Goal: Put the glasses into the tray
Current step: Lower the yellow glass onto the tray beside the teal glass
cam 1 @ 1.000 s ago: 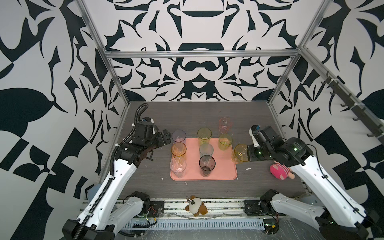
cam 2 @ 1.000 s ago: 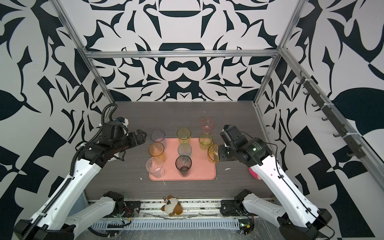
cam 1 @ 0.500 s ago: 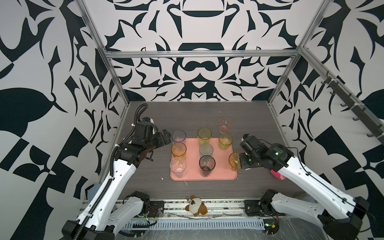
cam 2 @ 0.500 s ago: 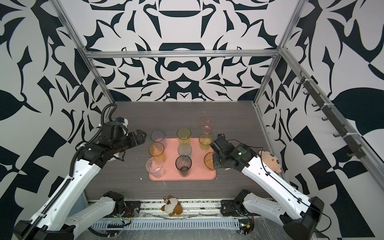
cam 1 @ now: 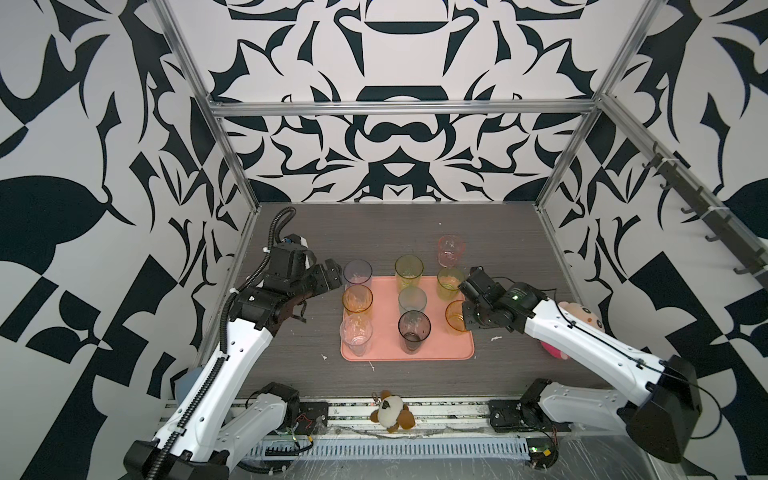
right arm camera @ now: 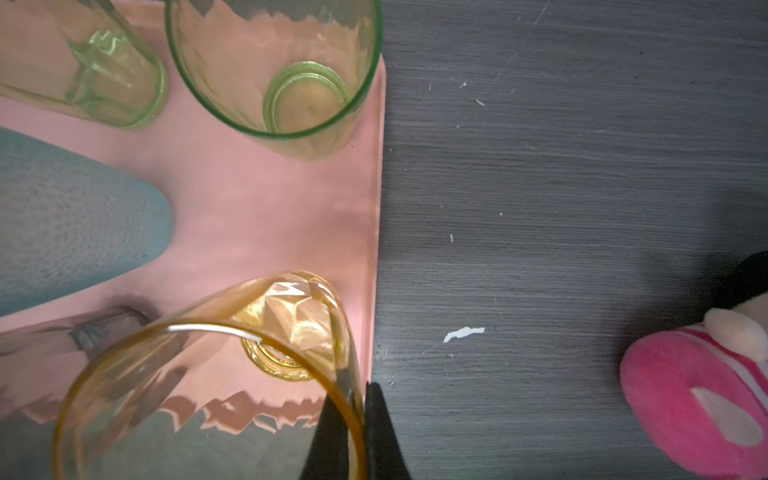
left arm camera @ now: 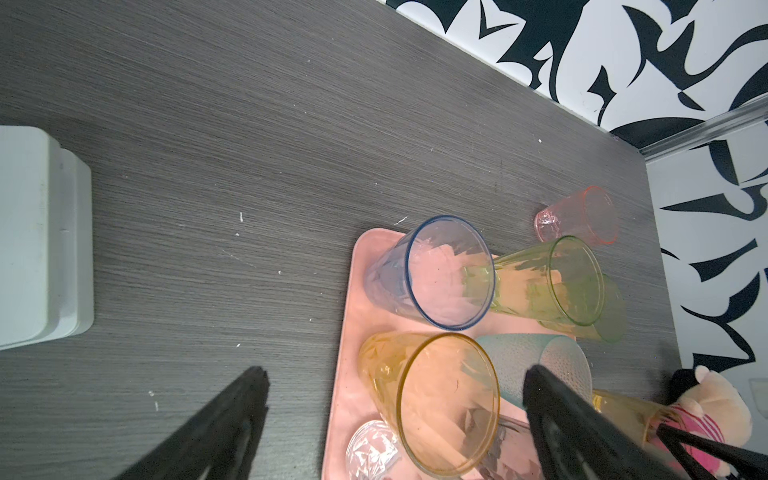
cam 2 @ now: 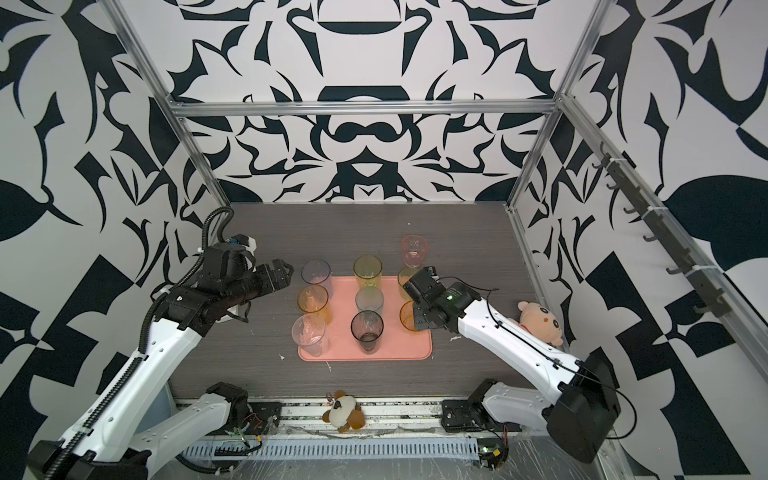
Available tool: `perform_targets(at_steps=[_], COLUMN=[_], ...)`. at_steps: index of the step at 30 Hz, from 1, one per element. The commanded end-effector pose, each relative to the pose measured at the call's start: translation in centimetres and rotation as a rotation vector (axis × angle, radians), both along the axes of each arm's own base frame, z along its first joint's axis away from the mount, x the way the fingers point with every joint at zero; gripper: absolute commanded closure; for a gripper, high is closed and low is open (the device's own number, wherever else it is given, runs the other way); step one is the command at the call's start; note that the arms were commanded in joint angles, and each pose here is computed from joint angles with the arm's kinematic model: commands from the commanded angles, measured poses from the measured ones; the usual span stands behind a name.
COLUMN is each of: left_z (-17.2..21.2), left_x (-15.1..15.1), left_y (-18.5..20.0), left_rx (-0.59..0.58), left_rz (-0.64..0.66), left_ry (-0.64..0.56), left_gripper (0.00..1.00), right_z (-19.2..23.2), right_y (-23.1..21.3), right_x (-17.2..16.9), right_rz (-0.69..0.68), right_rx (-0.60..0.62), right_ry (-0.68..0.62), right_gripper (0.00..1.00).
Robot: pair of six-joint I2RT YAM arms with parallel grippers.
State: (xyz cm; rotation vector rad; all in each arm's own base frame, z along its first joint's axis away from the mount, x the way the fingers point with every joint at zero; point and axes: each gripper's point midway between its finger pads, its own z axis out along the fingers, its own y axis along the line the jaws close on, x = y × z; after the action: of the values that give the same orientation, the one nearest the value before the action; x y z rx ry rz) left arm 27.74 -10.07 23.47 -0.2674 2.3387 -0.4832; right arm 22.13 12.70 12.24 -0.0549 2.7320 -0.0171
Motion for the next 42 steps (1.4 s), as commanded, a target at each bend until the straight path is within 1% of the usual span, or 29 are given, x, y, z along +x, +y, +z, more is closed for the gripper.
perform_targets(at_steps=[1,6,9,14,22,24,25,28,42], left_z=[-1.1,-1.0,-0.9,-0.6,-0.6,-0.7,-0.7,-0.7,-0.7], left_x=[-0.4,-0.2,-0.2,-0.2,-0.2,-0.3,-0.3,-0.4,-0.6], left_y=[-0.2,-0.3,-0.4,-0.4,-0.4,-0.3,-0.3,-0.2,-0.1], left_rx=[0.0,-0.004,-0.008,-0.013,-0.012,-0.009,-0.009,-0.006,-0.009], left_rz=[-0.009,-0.012,-0.013,-0.011,-0.011,-0.008,-0.008,-0.005,-0.005], left_ry=[0.037,0.038,0.036,0.03,0.029,0.033,0.032,0.031,0.029], left_gripper=[0.01,0.01,0.0,0.01,0.01,0.01,0.0,0.01,0.01], right_z=[0.3,-0.6,-1.2,-2.0,-2.7,-3.0,-3.2,-3.4,-4.0], right_y=[0.3,0.5,1.0,0.1,-0.4,-0.4,0.0,0.3,0.4], right_x=[1.4,1.7,1.9,2.1,2.8,2.9,2.7,2.8,3.4], right_rz=[-0.011,-0.014,-0.009,-0.04,-0.061,-0.06,-0.05,-0.047,-0.048], right_rx=[0.003,0.009,0.054,0.036,0.05,0.048,0.074,0.084,0.072], right_ry=[-0.069,-0.052,-0.029,-0.01,0.005,0.007,0.027,0.034,0.037], right_gripper=[1.0,1.0,1.0,1.0,1.0,1.0,1.0,1.0,1.0])
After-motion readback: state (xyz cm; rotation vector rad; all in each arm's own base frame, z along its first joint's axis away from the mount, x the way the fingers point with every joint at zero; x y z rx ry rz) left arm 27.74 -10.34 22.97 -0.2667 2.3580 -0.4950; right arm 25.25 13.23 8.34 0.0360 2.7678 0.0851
